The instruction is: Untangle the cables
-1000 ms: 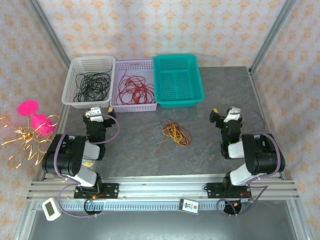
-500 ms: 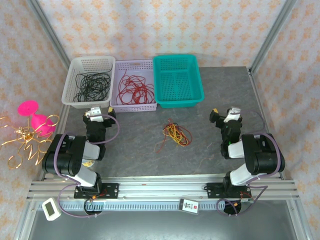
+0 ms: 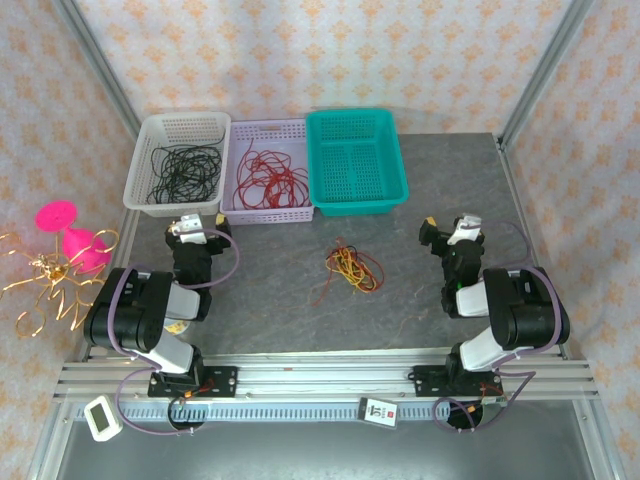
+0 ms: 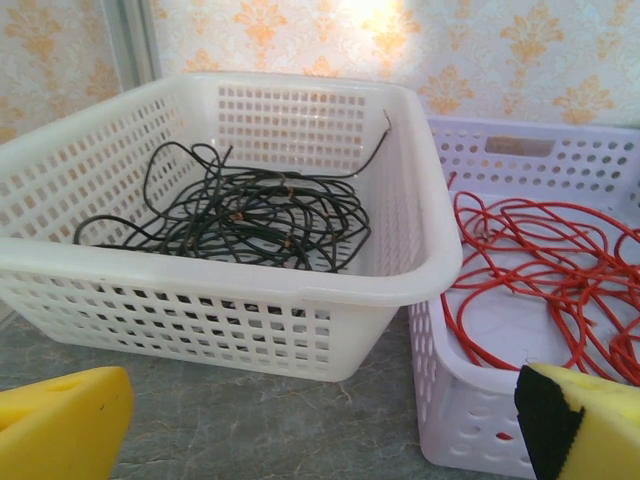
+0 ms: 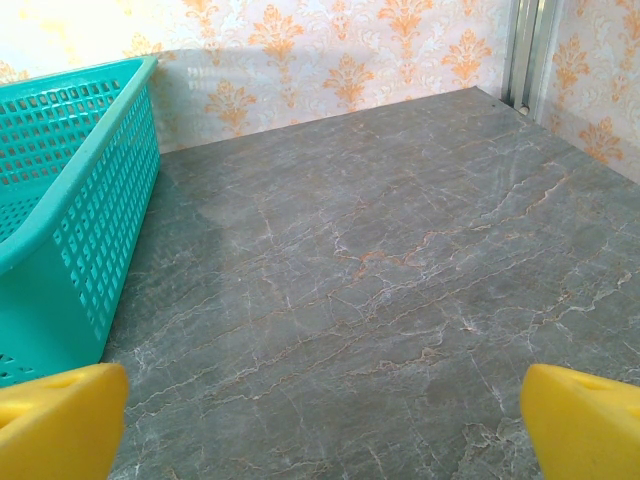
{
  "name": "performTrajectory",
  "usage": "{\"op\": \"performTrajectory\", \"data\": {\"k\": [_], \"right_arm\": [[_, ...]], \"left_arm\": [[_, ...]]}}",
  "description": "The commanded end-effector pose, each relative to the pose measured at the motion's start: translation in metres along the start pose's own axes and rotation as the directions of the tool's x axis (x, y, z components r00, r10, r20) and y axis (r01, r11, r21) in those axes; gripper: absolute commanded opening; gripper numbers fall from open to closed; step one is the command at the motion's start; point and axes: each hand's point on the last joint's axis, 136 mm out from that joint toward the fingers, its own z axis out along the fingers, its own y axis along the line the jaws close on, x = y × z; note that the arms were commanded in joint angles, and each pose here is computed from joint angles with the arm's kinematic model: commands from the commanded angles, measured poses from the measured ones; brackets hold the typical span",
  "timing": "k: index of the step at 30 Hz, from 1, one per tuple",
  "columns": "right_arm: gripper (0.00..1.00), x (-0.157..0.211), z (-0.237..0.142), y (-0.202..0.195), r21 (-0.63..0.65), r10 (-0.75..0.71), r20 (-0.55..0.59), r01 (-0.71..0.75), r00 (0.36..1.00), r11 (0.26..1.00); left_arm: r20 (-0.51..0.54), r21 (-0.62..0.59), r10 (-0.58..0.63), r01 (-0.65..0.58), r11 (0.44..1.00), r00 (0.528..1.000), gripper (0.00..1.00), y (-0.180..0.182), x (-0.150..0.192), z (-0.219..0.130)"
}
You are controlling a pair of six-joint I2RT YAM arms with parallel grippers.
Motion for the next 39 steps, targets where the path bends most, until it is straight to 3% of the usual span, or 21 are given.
{"op": "performTrajectory", "data": {"k": [1, 4, 7, 9, 12, 14, 17, 20, 23, 27, 30, 33, 34, 39], "right_arm": [[1.0, -0.018, -0.001, 0.001, 0.009, 0.011, 0.067, -0.012, 0.998, 1.0], [1.0, -0.032, -0.008, -0.003, 0.053, 0.019, 0.096, -0.024, 0.995, 0.998], [1.0, -0.042, -0.004, -0.005, 0.094, 0.065, 0.037, -0.068, 0.997, 0.993], [1.0, -0.047, -0.003, -0.005, 0.122, 0.133, -0.013, -0.13, 0.991, 0.984], [1.0, -0.049, -0.008, -0.01, 0.181, 0.304, -0.064, -0.289, 0.95, 0.94], [0.99, -0.039, -0.007, 0.015, 0.094, 0.33, -0.195, -0.318, 0.923, 0.943], [0.76, -0.019, -0.018, 0.064, -0.038, 0.284, -0.381, -0.322, 0.88, 0.946], [0.68, -0.006, -0.048, 0.116, -0.152, 0.163, -0.478, -0.264, 0.863, 0.952], [0.65, 0.008, -0.074, 0.142, -0.202, 0.119, -0.568, -0.278, 0.815, 0.939], [0.61, 0.014, -0.095, 0.15, -0.233, 0.11, -0.63, -0.323, 0.768, 0.917], [0.61, 0.017, -0.101, 0.15, -0.243, 0.097, -0.642, -0.322, 0.76, 0.915], [0.61, 0.023, -0.099, 0.147, -0.235, 0.087, -0.644, -0.305, 0.76, 0.923], [0.61, 0.023, -0.098, 0.148, -0.238, 0.087, -0.647, -0.31, 0.757, 0.921], [0.59, 0.021, -0.1, 0.155, -0.259, 0.093, -0.652, -0.337, 0.752, 0.905]], "left_arm": [[0.086, -0.076, -0.005, 0.012, 0.997, 0.996, 1.0, 0.007, -0.015, -0.012], [0.137, -0.105, -0.014, 0.028, 0.994, 0.991, 0.99, 0.013, -0.022, -0.025], [0.171, -0.181, -0.018, 0.049, 0.982, 0.985, 0.99, 0.02, -0.037, -0.034], [0.079, -0.202, 0.017, -0.001, 0.979, 0.997, 0.99, 0.015, -0.037, -0.023], [-0.027, -0.184, -0.032, 0.026, 0.983, 0.999, 0.99, 0.003, -0.048, -0.008], [-0.092, -0.112, -0.064, 0.053, 0.992, 0.994, 0.99, -0.013, -0.051, -0.003], [-0.21, 0.054, -0.134, 0.149, 0.987, 0.968, 0.83, -0.049, -0.046, -0.003], [-0.311, 0.228, -0.172, 0.249, 0.941, 0.935, 0.68, -0.097, -0.038, -0.02], [-0.424, 0.394, -0.103, 0.285, 0.874, 0.9, 0.55, -0.154, -0.023, -0.054], [-0.523, 0.606, 0.063, 0.319, 0.729, 0.85, 0.59, -0.229, 0.003, -0.124], [-0.493, 0.761, 0.205, 0.305, 0.573, 0.845, 0.62, -0.269, 0.021, -0.178], [-0.48, 0.822, 0.283, 0.312, 0.476, 0.831, 0.62, -0.289, 0.039, -0.203], [-0.481, 0.825, 0.3, 0.31, 0.472, 0.824, 0.62, -0.293, 0.045, -0.203], [-0.504, 0.786, 0.332, 0.264, 0.559, 0.797, 0.64, -0.295, 0.072, -0.185]]}}
